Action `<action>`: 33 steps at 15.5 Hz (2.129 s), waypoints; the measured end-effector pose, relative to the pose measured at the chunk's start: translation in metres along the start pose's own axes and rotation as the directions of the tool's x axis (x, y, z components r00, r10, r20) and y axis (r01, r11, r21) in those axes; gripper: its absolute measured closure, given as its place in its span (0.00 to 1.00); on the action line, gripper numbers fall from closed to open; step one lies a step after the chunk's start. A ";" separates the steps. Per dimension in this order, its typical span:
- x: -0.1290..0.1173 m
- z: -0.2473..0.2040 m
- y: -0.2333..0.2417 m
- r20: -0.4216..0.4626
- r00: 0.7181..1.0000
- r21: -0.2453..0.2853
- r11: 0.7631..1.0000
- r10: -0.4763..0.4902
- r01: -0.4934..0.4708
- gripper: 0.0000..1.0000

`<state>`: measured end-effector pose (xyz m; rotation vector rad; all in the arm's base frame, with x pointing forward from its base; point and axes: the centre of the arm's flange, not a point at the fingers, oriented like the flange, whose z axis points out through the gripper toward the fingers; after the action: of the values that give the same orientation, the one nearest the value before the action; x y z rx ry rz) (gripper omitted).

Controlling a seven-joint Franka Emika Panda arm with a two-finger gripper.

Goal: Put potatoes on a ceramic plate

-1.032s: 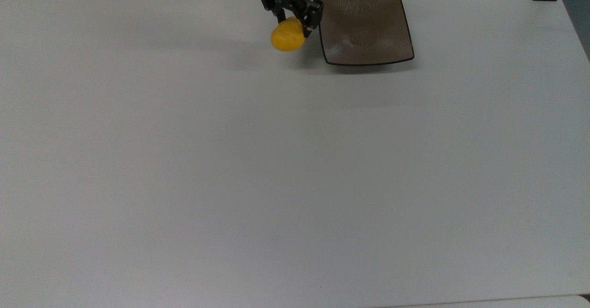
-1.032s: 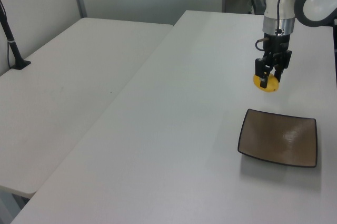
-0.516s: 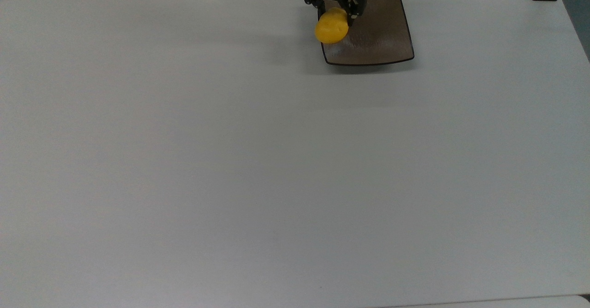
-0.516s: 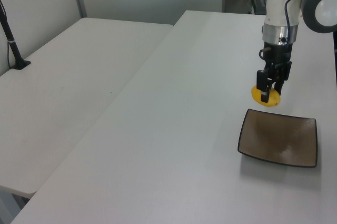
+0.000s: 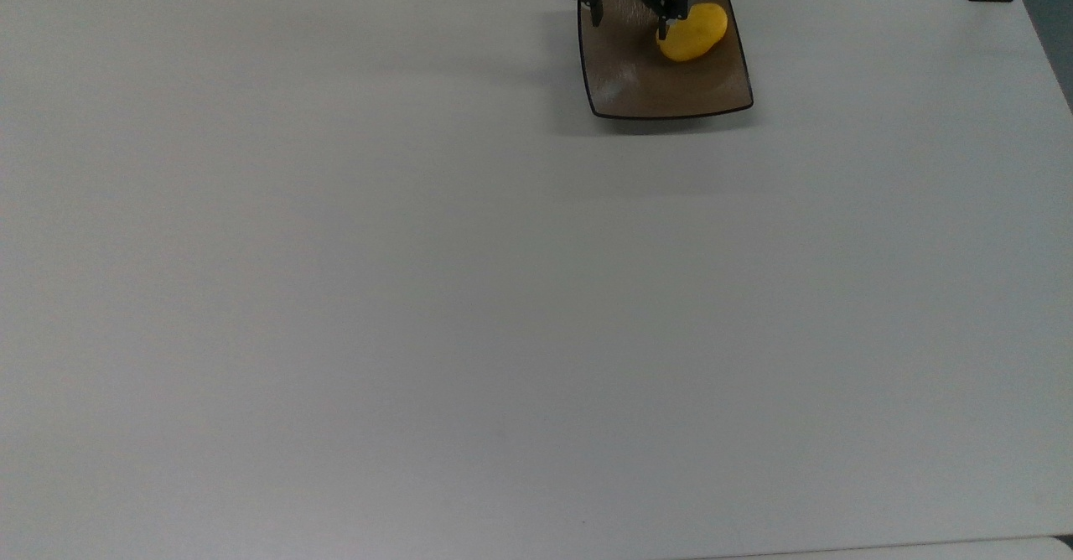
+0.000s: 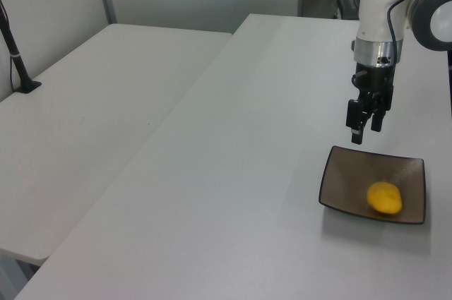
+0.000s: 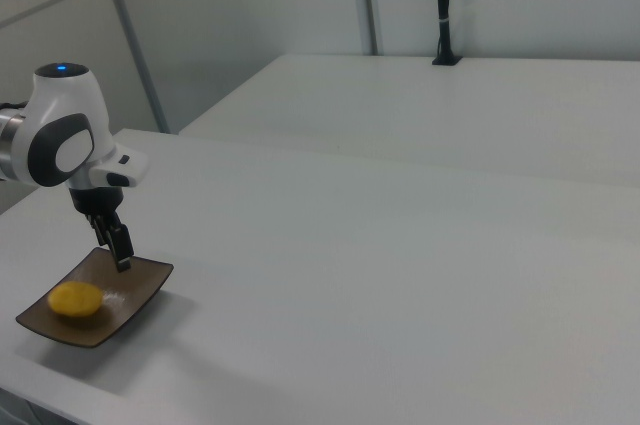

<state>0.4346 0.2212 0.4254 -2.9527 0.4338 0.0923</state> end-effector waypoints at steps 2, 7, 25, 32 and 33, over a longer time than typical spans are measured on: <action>0.001 0.000 0.001 0.000 1.000 0.000 1.000 0.002 -0.002 0.11; -0.002 -0.013 0.001 0.066 0.996 -0.046 0.997 -0.054 0.057 0.01; 0.131 -0.141 0.124 -0.108 0.931 -0.154 0.931 -0.349 0.331 0.00; 0.158 -0.157 0.136 -0.063 0.947 -0.146 0.941 -0.316 0.305 0.00; 0.159 -0.158 0.135 -0.062 0.944 -0.147 0.938 -0.324 0.313 0.00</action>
<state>0.5537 0.0233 0.5480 -3.1234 -0.0500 -0.0448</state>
